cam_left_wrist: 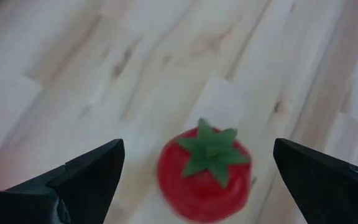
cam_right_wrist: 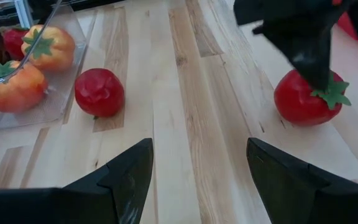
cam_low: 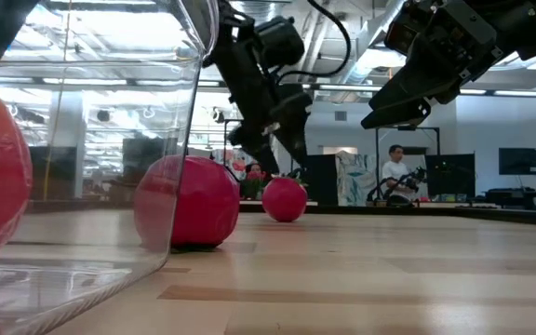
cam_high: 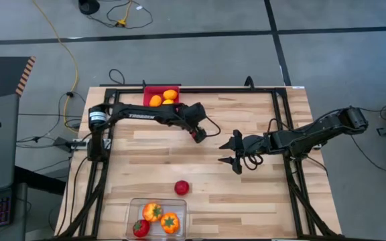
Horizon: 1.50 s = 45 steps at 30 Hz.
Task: Sort produce into baskets
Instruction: Put the top red tomato into the transparent bin
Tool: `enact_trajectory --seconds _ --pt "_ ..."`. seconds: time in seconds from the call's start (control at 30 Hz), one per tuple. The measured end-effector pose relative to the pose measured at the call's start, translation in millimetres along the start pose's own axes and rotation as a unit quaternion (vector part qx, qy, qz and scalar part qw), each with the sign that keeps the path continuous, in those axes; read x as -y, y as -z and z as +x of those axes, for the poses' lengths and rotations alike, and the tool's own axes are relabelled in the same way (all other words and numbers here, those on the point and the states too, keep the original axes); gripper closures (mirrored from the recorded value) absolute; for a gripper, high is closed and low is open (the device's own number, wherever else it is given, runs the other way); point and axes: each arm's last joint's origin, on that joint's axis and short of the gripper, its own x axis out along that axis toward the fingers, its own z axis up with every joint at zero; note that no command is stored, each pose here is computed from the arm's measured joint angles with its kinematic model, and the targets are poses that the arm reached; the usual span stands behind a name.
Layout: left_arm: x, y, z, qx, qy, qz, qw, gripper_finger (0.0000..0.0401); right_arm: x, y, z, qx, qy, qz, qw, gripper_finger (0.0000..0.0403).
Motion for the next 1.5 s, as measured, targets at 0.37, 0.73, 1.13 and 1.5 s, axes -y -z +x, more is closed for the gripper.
enact_trajectory --seconds 0.37,0.73,1.13,1.5 --pt "3.6 20.6 41.2 -0.067 0.011 -0.005 0.998 0.0002 0.2 0.0 0.0 0.0 0.0 0.0 1.0 0.0117" --pt "4.1 19.4 39.7 -0.063 0.012 -0.005 0.998 0.0051 2.2 -3.8 -5.7 0.01 0.001 -0.02 1.0 0.0117" --pt "5.5 21.1 38.5 -0.078 0.037 0.0 0.996 0.0112 21.9 -16.0 -56.4 0.086 0.023 -0.06 0.994 0.0117" --pt "32.9 -10.5 -0.5 -0.073 0.054 0.08 0.993 0.0112 42.6 33.1 -67.2 0.129 0.032 -0.042 0.99 0.0117"
